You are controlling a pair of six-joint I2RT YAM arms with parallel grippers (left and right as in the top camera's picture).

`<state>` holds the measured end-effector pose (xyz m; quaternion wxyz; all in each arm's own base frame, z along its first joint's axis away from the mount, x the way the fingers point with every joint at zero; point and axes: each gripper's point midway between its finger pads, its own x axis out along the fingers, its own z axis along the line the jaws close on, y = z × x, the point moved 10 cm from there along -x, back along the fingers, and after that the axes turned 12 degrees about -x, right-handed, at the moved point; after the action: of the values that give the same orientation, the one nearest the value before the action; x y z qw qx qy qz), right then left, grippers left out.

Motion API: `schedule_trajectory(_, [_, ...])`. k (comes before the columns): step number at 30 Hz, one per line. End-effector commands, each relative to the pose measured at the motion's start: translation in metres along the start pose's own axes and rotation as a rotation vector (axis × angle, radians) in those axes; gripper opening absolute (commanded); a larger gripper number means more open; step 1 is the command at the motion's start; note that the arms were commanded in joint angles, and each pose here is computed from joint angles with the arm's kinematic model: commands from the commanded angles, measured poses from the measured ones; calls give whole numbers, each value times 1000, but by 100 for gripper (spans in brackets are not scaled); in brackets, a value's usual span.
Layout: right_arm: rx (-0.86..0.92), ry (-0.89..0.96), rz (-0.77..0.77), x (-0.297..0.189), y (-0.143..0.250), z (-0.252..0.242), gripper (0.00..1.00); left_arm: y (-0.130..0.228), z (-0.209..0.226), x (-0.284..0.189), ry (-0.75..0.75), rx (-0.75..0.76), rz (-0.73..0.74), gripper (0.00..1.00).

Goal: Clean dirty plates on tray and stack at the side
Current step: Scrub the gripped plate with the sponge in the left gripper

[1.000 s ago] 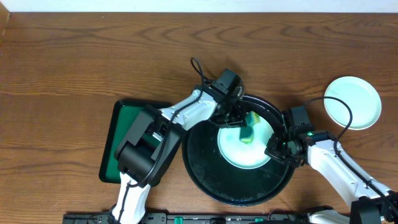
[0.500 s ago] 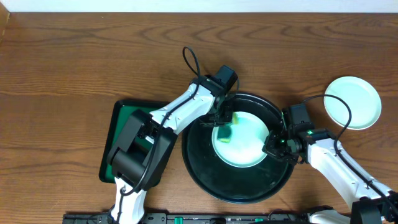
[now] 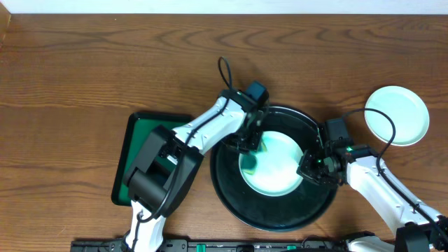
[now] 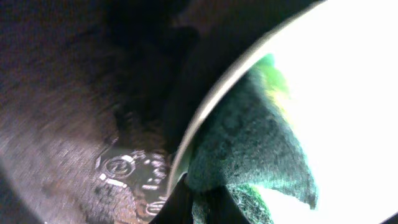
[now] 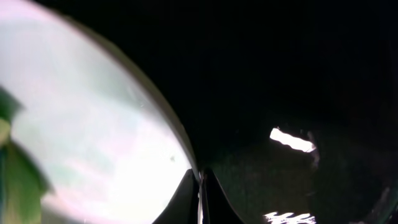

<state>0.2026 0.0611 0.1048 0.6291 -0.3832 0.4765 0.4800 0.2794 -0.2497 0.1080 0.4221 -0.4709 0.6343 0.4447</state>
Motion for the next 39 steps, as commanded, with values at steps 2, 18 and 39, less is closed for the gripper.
schedule_trajectory(2, [26, 119, -15, 5, 3, -15, 1, 29, -29, 47, 225, 120, 236, 7])
schedule_trajectory(18, [20, 121, -9, 5, 4, -15, 1, 10, -57, 41, 490, 69, 184, 7])
schedule_trajectory(39, [14, 128, 3, 5, 6, -16, 1, -57, 43, 26, -50, -416, -297, 7])
